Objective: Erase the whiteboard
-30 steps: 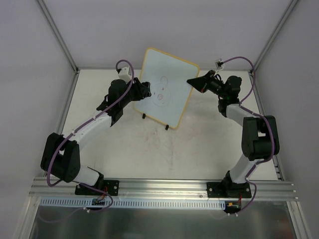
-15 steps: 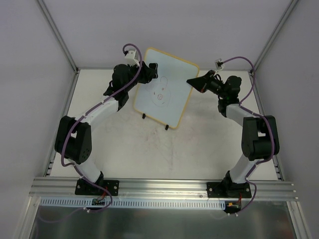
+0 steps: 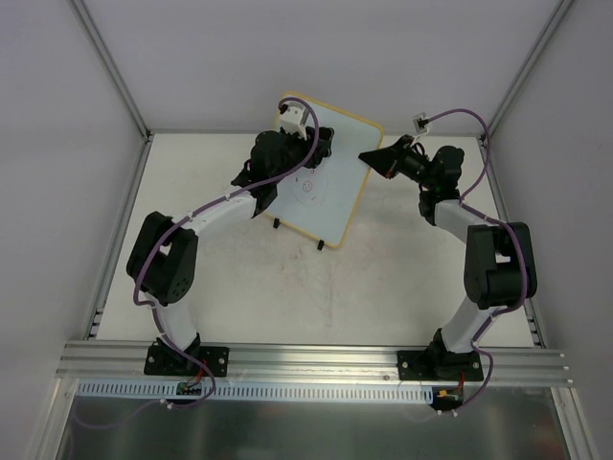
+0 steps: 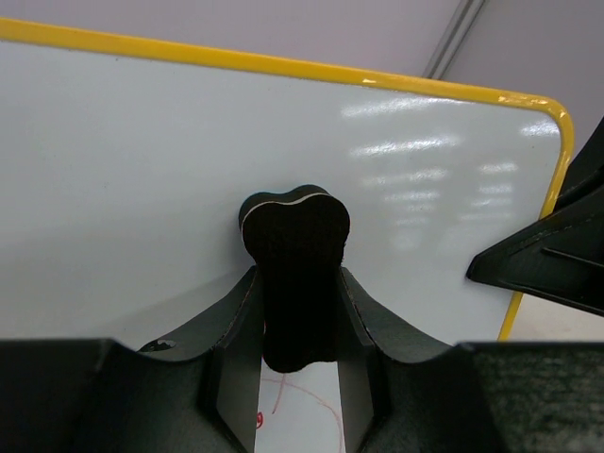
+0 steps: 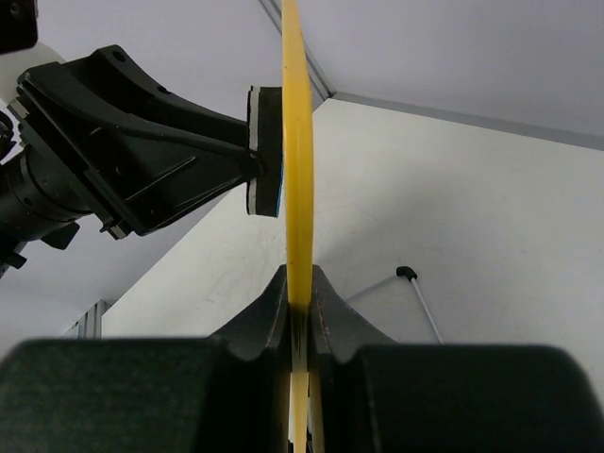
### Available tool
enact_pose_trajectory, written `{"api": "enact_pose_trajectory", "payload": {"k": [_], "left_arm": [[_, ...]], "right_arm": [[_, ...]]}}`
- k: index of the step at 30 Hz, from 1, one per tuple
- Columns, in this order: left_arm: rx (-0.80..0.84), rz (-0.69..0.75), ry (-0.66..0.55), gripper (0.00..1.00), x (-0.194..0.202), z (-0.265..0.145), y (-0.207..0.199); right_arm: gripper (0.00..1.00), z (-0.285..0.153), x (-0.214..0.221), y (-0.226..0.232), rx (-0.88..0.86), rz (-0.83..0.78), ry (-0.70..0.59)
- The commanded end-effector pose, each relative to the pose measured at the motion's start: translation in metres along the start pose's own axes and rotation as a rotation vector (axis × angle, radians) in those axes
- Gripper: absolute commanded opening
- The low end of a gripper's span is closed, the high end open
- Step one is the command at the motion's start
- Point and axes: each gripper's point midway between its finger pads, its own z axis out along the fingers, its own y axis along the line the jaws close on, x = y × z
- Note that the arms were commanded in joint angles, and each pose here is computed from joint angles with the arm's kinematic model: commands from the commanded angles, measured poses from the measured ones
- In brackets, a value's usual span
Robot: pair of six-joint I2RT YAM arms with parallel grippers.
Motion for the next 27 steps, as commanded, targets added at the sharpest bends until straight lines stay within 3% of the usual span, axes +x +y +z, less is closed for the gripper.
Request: {"api": "enact_pose_trajectory", "payload": {"k": [1, 17, 27], "left_arm": [[-0.038, 0.081, -0.139, 0.00, -0.034, 0.003, -0.006], [-0.154, 0.070, -0.081, 0.00, 0.011, 0.010, 0.025], [-0.225, -0.098, -0.083, 0.00, 0.030, -0.018, 0.073]], "right_arm": [[0.00, 0.008, 0.011, 0.000, -0.017, -0.047, 0.026], [0.00, 0.008, 0.010, 0.002, -0.015, -0.047, 0.020], [0.00, 0.007, 0.009, 0.003, -0.016, -0.053, 0.019]]}}
